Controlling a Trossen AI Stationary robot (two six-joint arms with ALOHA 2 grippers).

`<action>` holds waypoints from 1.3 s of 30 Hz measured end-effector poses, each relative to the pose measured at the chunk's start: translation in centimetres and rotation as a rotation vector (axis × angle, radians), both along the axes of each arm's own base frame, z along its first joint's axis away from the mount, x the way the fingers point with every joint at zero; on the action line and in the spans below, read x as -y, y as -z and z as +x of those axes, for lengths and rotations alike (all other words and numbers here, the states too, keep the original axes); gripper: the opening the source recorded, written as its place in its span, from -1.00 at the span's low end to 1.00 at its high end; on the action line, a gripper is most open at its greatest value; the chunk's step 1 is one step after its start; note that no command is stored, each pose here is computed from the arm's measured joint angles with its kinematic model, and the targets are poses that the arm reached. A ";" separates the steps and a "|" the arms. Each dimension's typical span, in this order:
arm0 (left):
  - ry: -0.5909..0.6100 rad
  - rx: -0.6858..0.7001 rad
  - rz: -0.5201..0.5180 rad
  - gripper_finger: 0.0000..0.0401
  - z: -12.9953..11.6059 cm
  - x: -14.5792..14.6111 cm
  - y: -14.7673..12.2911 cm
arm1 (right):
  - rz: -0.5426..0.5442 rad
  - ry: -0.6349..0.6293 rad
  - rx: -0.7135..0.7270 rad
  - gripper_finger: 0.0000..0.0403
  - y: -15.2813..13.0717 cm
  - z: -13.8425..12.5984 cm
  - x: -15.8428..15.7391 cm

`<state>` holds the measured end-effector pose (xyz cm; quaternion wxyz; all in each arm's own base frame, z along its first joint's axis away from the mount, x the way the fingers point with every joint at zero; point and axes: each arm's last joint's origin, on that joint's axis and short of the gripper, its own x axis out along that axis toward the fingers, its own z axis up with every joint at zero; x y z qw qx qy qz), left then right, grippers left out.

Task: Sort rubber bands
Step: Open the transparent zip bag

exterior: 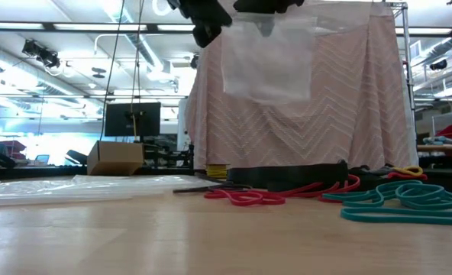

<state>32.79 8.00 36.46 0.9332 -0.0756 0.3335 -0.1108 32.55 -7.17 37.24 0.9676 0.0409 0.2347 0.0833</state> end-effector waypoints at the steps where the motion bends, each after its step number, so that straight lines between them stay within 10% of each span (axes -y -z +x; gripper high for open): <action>1: -0.004 -0.001 0.001 -1.00 0.0 0.0 0.0 | 0.005 -0.009 0.001 -0.48 0.0 0.0 0.0; 20: -0.018 0.058 0.004 -1.00 0.5 0.2 -0.5 | 0.044 -0.017 -0.026 -0.94 0.2 -0.1 -0.3; 39: -0.053 0.078 0.032 -0.75 -0.2 -0.2 -1.9 | 0.080 0.023 -0.075 -0.99 0.4 -0.4 -0.3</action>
